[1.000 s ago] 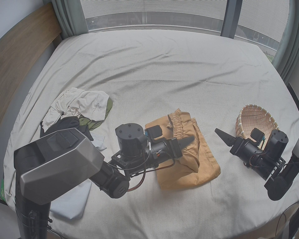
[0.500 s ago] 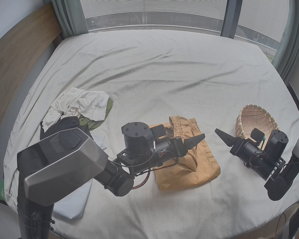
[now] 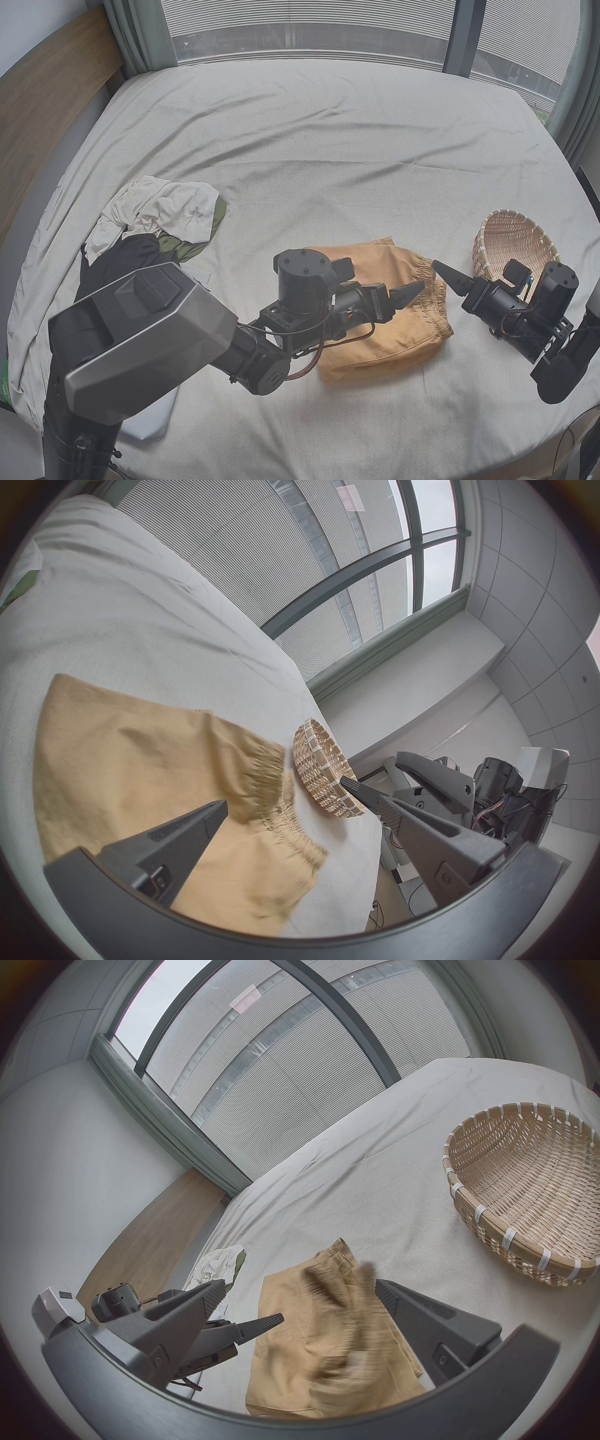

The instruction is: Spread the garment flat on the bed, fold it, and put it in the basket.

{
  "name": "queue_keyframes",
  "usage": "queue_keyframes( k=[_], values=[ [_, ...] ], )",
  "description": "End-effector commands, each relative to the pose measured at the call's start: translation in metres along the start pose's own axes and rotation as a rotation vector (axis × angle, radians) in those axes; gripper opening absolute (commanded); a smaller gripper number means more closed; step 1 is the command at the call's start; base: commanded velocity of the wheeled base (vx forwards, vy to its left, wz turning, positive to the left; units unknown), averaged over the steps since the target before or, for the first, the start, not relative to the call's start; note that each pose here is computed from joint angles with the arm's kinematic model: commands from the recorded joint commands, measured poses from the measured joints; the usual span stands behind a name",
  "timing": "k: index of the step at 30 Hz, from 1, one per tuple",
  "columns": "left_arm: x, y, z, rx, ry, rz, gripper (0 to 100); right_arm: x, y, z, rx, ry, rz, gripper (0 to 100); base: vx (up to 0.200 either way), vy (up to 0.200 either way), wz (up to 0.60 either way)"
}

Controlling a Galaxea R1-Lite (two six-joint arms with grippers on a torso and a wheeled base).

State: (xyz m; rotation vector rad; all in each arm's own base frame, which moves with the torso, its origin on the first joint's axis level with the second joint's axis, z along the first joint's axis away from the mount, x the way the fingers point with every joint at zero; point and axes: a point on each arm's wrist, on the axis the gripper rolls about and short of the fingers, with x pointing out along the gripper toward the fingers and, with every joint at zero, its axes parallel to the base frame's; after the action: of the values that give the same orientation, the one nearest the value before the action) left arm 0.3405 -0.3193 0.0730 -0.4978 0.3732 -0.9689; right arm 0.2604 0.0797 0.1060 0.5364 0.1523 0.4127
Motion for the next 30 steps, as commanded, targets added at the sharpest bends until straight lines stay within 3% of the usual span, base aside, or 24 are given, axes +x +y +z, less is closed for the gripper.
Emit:
queue_keyframes(
  k=[1,8,11,12,17,22,30],
  values=[
    [-0.013,0.002,0.009,-0.001,-0.016,0.017,100,0.000,0.000,-0.001,0.001,0.005,0.000,100,0.000,0.000,0.00],
    [-0.059,-0.007,0.032,-0.003,-0.044,0.043,100,-0.003,0.000,-0.006,0.004,0.029,-0.004,100,0.000,0.000,0.00],
    [-0.091,-0.007,0.050,-0.005,-0.067,0.068,100,-0.009,0.000,-0.014,0.009,0.067,-0.017,100,0.000,0.000,0.00],
    [-0.121,-0.007,0.060,-0.009,-0.066,0.076,100,-0.015,-0.002,-0.022,0.013,0.107,-0.034,100,0.000,0.000,0.00],
    [-0.170,0.012,0.048,-0.033,-0.025,0.083,100,-0.024,-0.008,-0.033,0.016,0.166,-0.069,100,0.000,0.000,0.00],
    [-0.185,0.020,0.038,-0.011,-0.087,0.051,100,-0.025,-0.009,-0.037,0.017,0.185,-0.077,100,0.000,0.000,0.00],
    [-0.198,0.041,0.032,0.023,-0.119,0.115,100,-0.023,-0.011,-0.043,0.020,0.210,-0.081,100,0.000,0.000,0.00]
  ],
)
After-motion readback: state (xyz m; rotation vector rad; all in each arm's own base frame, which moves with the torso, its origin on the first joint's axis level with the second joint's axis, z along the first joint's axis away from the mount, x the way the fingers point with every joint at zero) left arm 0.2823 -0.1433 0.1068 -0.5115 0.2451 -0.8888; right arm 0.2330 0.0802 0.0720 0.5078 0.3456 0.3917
